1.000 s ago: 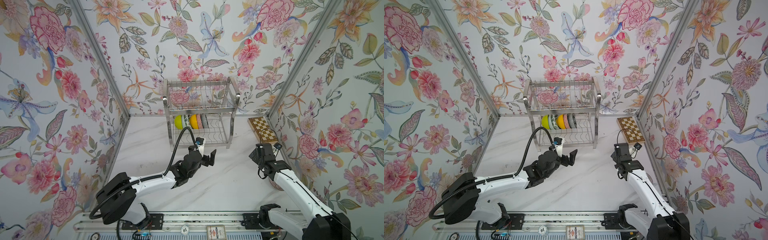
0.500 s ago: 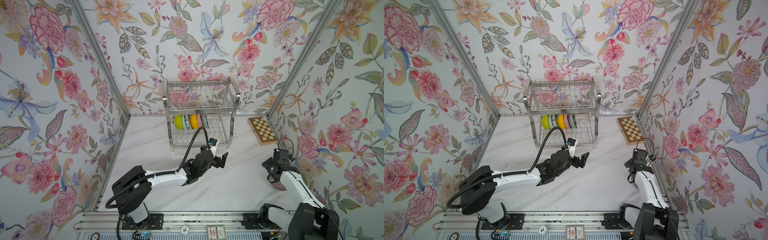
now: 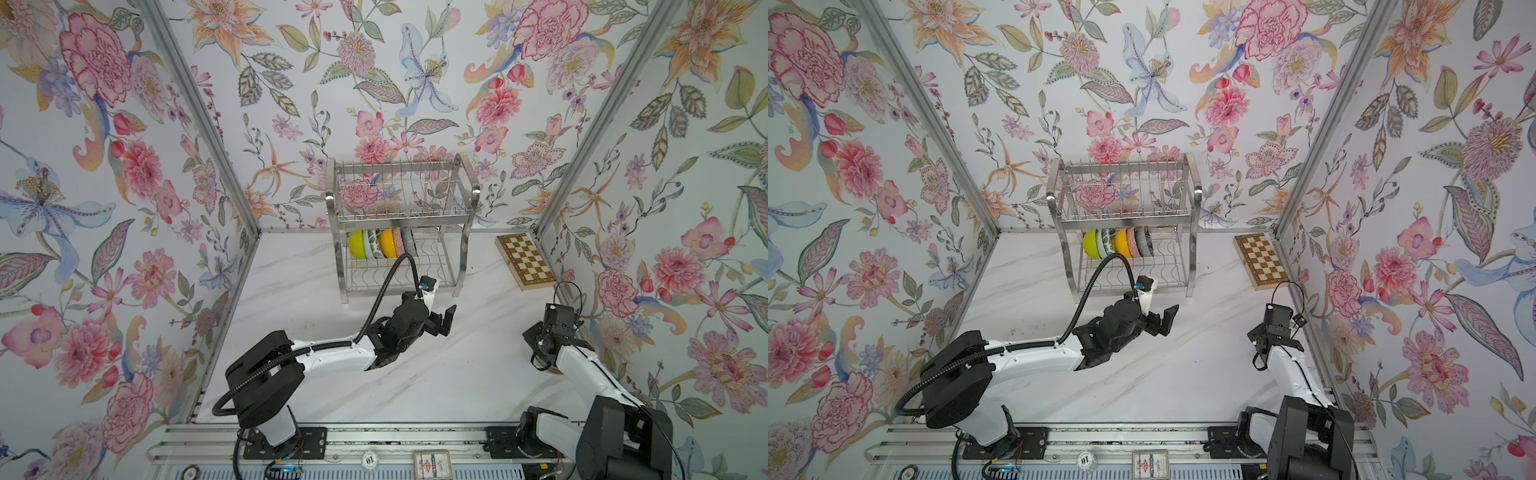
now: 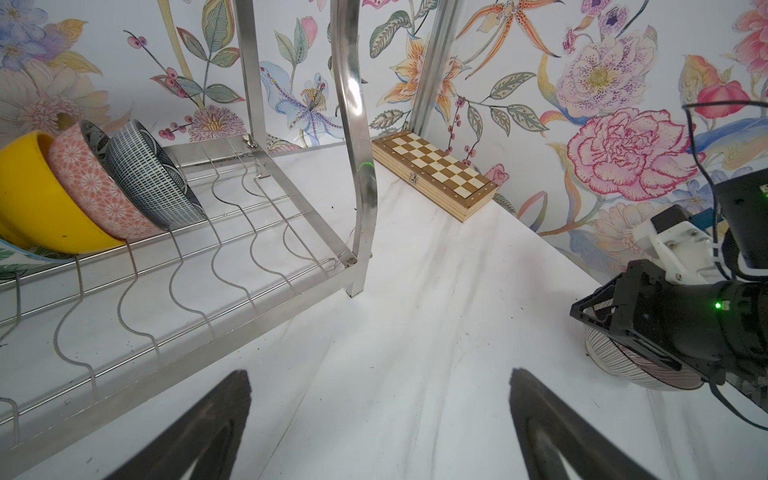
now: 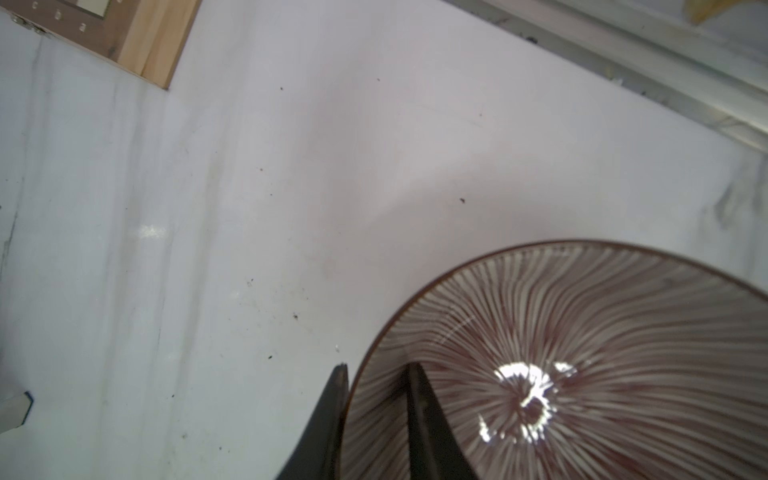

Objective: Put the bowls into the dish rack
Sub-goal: 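Reach the right gripper to the pink-striped bowl and grasp its rim, then lift the pink-striped bowl with the right gripper toward the left gripper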

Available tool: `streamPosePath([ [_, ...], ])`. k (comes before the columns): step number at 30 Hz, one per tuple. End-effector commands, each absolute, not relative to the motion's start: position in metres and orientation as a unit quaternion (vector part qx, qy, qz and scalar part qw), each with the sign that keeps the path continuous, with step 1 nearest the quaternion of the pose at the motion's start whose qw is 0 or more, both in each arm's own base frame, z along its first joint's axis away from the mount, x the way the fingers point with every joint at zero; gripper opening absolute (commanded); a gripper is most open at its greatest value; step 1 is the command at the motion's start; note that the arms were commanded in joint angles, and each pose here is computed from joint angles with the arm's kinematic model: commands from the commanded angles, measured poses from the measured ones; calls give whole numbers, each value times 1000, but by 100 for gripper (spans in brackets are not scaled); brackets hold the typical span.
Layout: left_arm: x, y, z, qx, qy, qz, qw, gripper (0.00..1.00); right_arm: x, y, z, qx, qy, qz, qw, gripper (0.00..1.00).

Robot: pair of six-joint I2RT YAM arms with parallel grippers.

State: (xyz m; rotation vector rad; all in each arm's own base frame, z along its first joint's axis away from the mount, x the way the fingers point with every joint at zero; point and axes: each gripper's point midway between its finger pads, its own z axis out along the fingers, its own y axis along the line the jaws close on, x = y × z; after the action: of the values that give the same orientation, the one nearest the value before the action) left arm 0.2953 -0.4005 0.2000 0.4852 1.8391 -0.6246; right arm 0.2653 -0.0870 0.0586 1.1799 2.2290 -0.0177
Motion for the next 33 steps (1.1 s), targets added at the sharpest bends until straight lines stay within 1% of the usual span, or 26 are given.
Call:
streamPosePath([
  [1, 296, -400, 206, 208, 771, -245, 550, 99, 261, -71, 56, 430, 855, 8, 289, 12],
  [4, 299, -390, 208, 202, 771, -231, 558, 99, 274, -55, 77, 397, 863, 16, 313, 7],
  [8, 304, -367, 205, 188, 778, -210, 561, 99, 295, -7, 95, 328, 885, 43, 328, 3],
  [13, 312, -323, 207, 142, 791, -237, 545, 99, 318, 83, 87, 206, 930, 70, 296, 0],
  [17, 319, -265, 203, 77, 802, -227, 547, 99, 326, 147, 80, 112, 954, 64, 272, 0],
  [21, 314, -219, 197, 41, 808, -202, 552, 99, 326, 204, 73, 25, 967, 53, 249, 0],
  [26, 309, -179, 188, -10, 811, -195, 552, 99, 320, 258, 58, -56, 974, 45, 215, 0],
  [31, 306, -164, 182, -34, 810, -191, 553, 99, 310, 288, 40, -106, 977, 44, 177, 2],
  [33, 306, -163, 181, -37, 810, -193, 552, 99, 307, 295, 33, -120, 978, 43, 165, 5],
])
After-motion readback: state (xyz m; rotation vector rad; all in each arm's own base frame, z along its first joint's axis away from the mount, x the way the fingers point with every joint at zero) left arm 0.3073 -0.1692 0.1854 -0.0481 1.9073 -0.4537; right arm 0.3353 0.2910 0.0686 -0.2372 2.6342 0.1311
